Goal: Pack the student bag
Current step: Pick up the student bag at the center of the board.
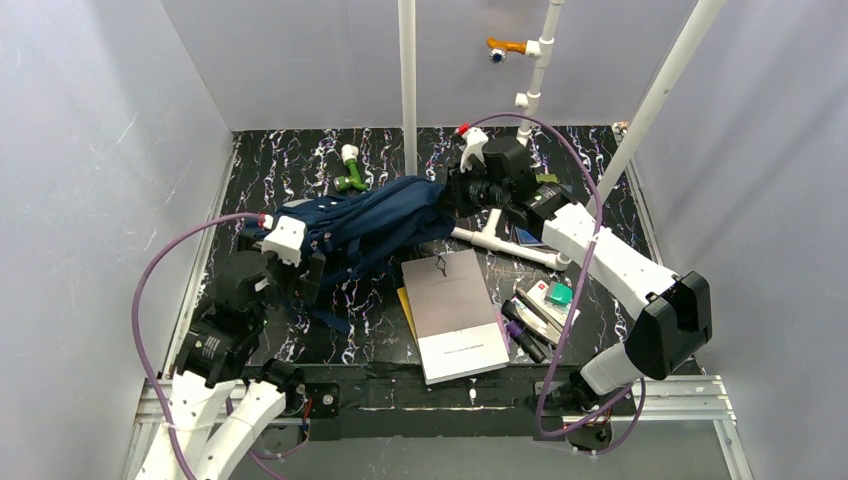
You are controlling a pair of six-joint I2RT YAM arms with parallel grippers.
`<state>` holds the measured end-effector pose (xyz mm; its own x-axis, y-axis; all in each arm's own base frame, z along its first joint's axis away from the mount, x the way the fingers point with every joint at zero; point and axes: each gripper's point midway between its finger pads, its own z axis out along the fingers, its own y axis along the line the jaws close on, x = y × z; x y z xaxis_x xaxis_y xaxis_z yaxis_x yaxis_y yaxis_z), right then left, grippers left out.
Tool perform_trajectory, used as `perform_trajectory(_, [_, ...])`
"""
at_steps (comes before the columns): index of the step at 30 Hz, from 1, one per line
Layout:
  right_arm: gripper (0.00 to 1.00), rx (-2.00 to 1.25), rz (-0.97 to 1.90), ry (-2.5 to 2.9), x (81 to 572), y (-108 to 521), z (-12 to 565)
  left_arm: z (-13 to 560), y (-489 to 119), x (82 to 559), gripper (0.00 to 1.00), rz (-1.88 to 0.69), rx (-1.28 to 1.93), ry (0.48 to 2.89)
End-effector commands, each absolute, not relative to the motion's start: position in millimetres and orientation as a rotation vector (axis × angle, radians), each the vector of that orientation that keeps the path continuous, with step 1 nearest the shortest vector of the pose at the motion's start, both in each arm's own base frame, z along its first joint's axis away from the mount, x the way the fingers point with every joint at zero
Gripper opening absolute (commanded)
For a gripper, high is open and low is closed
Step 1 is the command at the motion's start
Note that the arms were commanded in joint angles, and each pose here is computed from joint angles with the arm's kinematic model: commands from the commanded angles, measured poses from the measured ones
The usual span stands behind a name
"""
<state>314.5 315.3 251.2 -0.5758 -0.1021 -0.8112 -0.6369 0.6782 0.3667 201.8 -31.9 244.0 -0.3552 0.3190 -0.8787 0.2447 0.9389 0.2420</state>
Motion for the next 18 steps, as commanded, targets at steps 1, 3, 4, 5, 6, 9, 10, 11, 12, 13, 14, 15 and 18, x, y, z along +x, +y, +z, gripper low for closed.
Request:
perform_trajectory(1, [0.01, -0.508, 0.918, 1.957, 327, 313, 302, 242, -23, 210, 0.98, 0.175, 0.427, 1.991])
perform_trajectory(3, [0.01, -0.509, 0.934, 1.956, 326, 314, 301, 243, -22, 217, 0.98, 0.197, 0.424, 1.986])
perform_trajectory(4, [0.01, -0.514, 0.943, 1.959, 324, 314, 299, 246, -26, 223, 0.98, 0.187, 0.427, 1.97])
perform_trajectory(5, [0.01, -0.515, 0.943, 1.964, 324, 314, 297, 249, -31, 229, 0.98, 0.166, 0.435, 1.955])
perform_trajectory(6, [0.01, -0.516, 0.935, 1.97, 324, 313, 295, 256, -40, 235, 0.98, 0.127, 0.439, 1.933])
perform_trajectory(9, [0.01, -0.535, 0.962, 1.984, 321, 317, 290, 258, -51, 248, 0.94, 0.095, 0.474, 1.904])
perform_trajectory(10, [0.01, -0.537, 0.96, 1.999, 320, 316, 286, 256, -49, 253, 0.92, 0.117, 0.458, 1.908])
perform_trajectory(11, [0.01, -0.538, 0.952, 2.013, 320, 315, 282, 253, -56, 258, 0.82, 0.084, 0.465, 1.902])
perform_trajectory(12, [0.01, -0.547, 0.942, 2.018, 320, 314, 279, 251, -67, 259, 0.53, 0.025, 0.492, 1.917])
perform_trajectory(13, [0.1, -0.575, 0.928, 2.028, 318, 313, 278, 252, -80, 257, 0.0, -0.05, 0.535, 1.953])
perform_trajectory(14, [0.24, -0.58, 0.91, 2.037, 318, 311, 278, 253, -82, 254, 0.0, -0.079, 0.521, 1.977])
perform_trajectory(15, [0.37, -0.577, 0.884, 2.052, 318, 307, 277, 252, -85, 250, 0.0, -0.107, 0.516, 1.998])
perform_trajectory(18, [0.64, -0.601, 0.807, 2.065, 312, 294, 280, 256, -92, 238, 0.0, -0.19, 0.495, 1.999])
